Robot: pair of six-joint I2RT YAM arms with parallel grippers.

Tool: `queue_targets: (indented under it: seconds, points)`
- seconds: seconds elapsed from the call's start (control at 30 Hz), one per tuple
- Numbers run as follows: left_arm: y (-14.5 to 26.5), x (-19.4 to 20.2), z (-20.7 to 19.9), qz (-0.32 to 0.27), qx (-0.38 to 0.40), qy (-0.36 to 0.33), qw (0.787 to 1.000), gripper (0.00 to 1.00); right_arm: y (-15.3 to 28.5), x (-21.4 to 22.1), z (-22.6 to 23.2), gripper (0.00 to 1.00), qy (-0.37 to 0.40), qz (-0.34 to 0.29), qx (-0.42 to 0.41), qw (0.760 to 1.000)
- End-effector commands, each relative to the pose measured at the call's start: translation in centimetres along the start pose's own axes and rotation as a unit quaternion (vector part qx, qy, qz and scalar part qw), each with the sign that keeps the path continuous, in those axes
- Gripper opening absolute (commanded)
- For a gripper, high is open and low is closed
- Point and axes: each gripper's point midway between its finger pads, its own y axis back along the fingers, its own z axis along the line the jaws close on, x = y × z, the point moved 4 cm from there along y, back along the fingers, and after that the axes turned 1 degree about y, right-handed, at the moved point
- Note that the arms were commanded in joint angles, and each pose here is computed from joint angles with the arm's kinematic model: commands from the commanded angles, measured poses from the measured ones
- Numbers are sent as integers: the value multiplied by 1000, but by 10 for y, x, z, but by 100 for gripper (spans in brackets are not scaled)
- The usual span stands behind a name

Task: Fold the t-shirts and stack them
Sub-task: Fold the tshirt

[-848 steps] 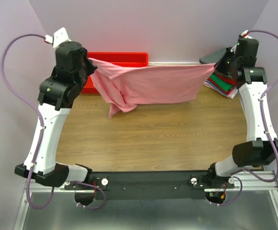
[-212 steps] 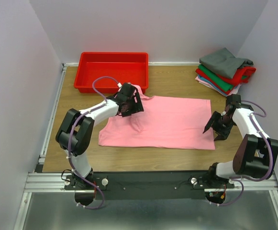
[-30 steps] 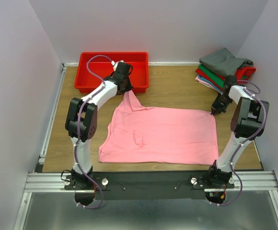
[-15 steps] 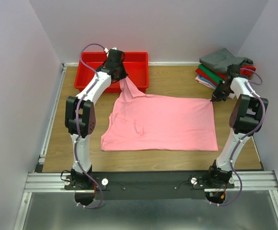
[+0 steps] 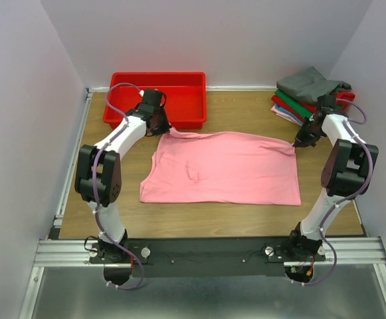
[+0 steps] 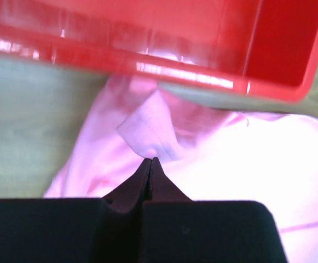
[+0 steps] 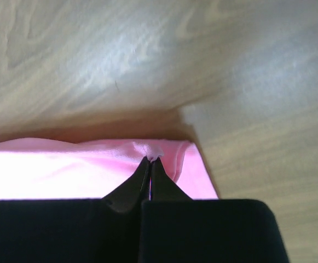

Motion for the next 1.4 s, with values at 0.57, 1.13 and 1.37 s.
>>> queue_targets:
  seconds: [0.57, 1.13, 1.37]
  points:
    - [91, 50, 6, 7, 79, 58, 995, 0, 41, 39, -40, 2, 27, -56, 88, 994]
    - [129, 115, 33, 47, 101, 91, 990, 0, 48, 70, -52, 5, 27, -54, 101, 993]
    - [160, 118, 35, 51, 101, 67, 991, 90, 65, 90, -54, 39, 16, -55, 97, 994]
